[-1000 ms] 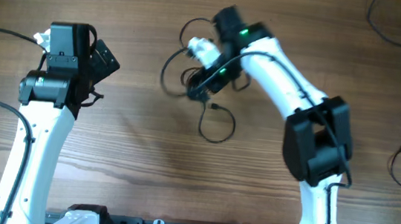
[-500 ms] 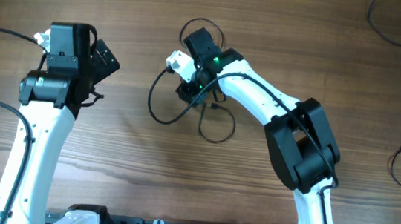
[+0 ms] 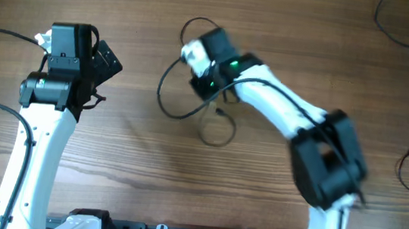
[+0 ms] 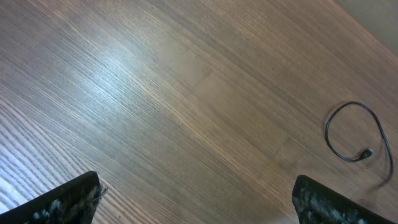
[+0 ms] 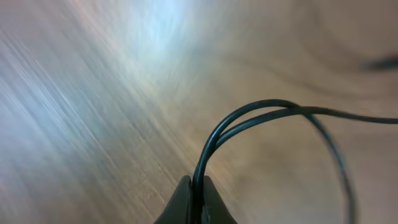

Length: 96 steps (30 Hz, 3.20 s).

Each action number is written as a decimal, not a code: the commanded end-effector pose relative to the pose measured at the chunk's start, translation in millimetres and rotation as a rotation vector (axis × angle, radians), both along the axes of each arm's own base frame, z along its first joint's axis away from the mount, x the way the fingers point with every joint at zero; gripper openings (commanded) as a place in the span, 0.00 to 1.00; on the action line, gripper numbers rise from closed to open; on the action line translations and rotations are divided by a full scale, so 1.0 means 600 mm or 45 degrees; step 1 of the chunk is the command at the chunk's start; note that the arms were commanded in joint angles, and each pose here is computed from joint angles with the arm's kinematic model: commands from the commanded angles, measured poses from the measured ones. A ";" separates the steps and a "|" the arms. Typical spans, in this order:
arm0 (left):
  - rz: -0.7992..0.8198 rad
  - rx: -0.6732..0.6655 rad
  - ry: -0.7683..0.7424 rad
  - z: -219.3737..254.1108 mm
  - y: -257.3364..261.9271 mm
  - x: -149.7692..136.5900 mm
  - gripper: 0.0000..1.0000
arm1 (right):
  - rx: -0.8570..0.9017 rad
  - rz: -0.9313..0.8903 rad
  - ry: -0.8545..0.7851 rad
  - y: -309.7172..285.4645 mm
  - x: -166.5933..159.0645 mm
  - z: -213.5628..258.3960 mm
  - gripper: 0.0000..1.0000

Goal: Untangle cables

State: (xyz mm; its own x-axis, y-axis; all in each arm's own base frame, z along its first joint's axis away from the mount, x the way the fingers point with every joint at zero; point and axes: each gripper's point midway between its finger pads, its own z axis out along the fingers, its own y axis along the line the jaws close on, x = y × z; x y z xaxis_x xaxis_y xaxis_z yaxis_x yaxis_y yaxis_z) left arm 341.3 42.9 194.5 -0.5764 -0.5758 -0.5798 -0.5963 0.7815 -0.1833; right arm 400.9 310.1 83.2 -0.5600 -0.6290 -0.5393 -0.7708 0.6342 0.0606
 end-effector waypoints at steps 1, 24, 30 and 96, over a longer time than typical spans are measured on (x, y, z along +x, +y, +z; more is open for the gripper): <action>0.001 0.011 -0.010 0.005 0.004 0.001 1.00 | 0.261 -0.144 -0.364 -0.060 0.032 0.278 0.04; 0.001 0.011 -0.010 0.005 0.004 0.001 1.00 | 0.145 -1.539 -0.301 -0.698 0.161 0.214 0.04; 0.001 0.011 -0.010 0.005 0.004 0.001 1.00 | 0.098 -2.104 -0.214 -0.764 0.105 0.156 0.04; 0.001 0.011 -0.013 0.006 0.004 0.002 1.00 | 0.750 -1.311 -0.787 -0.705 0.147 0.526 0.12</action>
